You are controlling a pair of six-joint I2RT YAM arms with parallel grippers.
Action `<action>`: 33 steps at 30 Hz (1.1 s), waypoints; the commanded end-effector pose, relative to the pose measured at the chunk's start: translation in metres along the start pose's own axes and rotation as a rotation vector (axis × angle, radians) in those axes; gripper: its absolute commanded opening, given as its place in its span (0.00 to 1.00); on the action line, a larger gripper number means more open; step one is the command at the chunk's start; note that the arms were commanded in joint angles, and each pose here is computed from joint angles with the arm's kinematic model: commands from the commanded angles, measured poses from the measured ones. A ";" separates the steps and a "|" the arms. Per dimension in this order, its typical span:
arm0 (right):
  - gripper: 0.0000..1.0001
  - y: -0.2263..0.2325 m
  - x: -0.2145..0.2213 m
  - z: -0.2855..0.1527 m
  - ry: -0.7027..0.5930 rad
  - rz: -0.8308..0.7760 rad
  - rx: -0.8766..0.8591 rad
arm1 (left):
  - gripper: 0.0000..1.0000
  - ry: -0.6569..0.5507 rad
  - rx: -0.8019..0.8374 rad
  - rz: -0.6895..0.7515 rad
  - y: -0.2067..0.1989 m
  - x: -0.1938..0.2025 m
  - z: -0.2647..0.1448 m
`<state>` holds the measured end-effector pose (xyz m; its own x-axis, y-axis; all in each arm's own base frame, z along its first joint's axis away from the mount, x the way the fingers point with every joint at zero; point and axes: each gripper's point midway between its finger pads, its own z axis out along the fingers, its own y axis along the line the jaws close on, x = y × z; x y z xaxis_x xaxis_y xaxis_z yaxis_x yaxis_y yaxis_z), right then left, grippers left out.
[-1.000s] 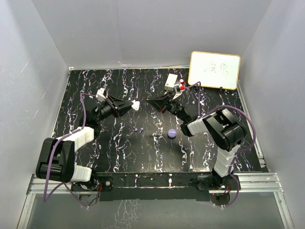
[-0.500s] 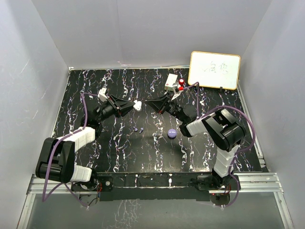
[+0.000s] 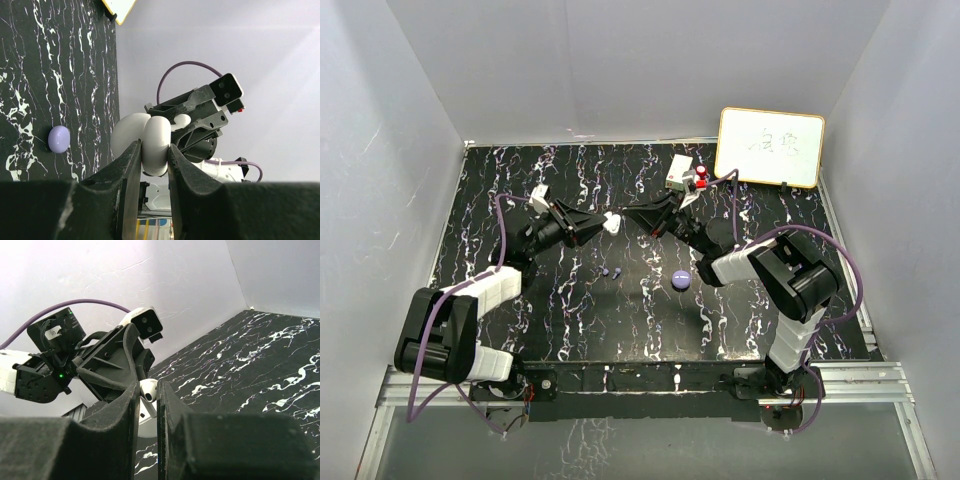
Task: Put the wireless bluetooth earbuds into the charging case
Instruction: Place the earbud in the charging case.
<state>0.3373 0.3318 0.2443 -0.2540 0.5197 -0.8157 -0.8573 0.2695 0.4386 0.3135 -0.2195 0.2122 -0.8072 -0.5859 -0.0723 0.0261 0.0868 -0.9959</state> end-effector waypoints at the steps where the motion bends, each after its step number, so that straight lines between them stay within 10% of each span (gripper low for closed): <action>1: 0.00 0.070 -0.079 0.004 -0.281 -0.208 -0.250 | 0.00 0.016 0.036 0.039 -0.013 0.000 0.006; 33: 0.00 0.074 -0.073 0.007 -0.264 -0.215 -0.270 | 0.00 0.028 0.055 0.050 -0.022 0.002 0.015</action>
<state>0.3305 0.3381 0.2463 -0.2468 0.5056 -0.8267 -0.8743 0.2518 0.4150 0.3166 -0.2310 0.2072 -0.8235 -0.5639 -0.0627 0.0127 0.0921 -0.9957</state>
